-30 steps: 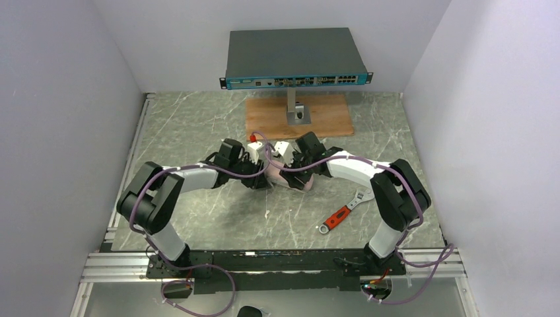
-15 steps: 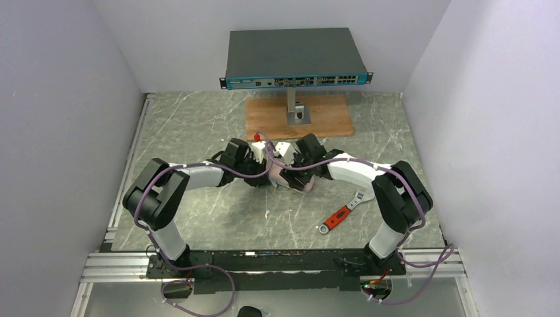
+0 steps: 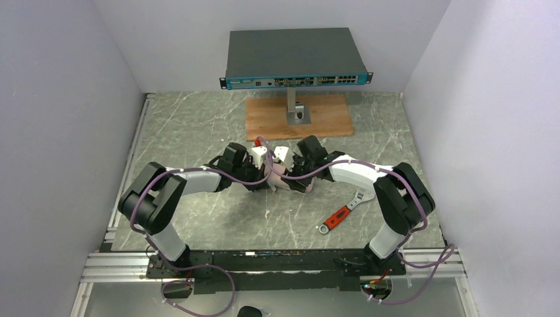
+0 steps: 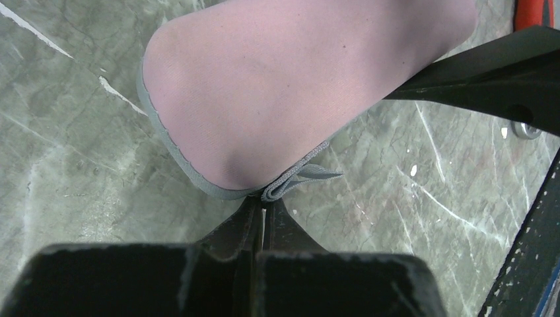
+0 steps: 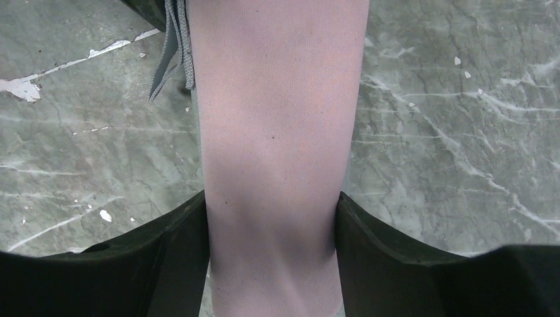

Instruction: Open the umbrella

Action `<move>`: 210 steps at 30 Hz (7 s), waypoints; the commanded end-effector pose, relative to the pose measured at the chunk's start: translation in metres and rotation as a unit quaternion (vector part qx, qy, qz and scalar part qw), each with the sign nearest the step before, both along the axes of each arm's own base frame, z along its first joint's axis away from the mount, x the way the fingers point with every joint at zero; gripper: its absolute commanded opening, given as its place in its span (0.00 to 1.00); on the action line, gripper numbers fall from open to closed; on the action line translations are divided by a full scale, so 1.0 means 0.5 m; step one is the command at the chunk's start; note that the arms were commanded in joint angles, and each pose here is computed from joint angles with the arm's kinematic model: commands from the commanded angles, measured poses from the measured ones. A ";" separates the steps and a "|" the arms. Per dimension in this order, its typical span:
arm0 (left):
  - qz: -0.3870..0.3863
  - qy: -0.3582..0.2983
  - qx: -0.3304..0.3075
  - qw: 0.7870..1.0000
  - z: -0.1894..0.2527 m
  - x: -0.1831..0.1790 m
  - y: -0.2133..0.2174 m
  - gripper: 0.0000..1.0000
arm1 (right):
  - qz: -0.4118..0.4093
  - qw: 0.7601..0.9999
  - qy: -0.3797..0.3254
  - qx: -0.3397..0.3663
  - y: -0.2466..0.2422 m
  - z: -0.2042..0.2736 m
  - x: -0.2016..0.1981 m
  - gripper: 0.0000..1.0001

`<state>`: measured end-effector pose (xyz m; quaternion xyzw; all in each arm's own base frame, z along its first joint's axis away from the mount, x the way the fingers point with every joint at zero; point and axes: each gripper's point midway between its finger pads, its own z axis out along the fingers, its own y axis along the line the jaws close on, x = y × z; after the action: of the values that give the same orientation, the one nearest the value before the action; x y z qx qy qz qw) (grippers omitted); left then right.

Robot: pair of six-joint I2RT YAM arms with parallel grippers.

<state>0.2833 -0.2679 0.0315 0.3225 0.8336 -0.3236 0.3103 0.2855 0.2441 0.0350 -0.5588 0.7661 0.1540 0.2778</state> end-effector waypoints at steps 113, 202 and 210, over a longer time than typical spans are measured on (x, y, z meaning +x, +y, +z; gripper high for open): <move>0.039 -0.083 -0.069 0.993 0.091 0.068 -0.093 0.24 | 0.014 0.970 0.241 -0.032 -0.198 -0.063 -0.171 0.00; 0.048 -0.121 -0.036 0.991 0.080 0.118 -0.017 0.15 | 0.073 0.975 0.204 -0.056 -0.218 -0.063 -0.165 0.00; -0.044 -0.294 -0.001 0.955 0.197 0.039 0.047 0.89 | 0.144 0.978 0.125 -0.081 -0.227 -0.057 -0.117 0.00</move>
<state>0.3138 -0.2488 0.0754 0.3459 0.7840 -0.2590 0.4456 0.2623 0.1625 0.0314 -0.6227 0.7239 0.2148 0.2052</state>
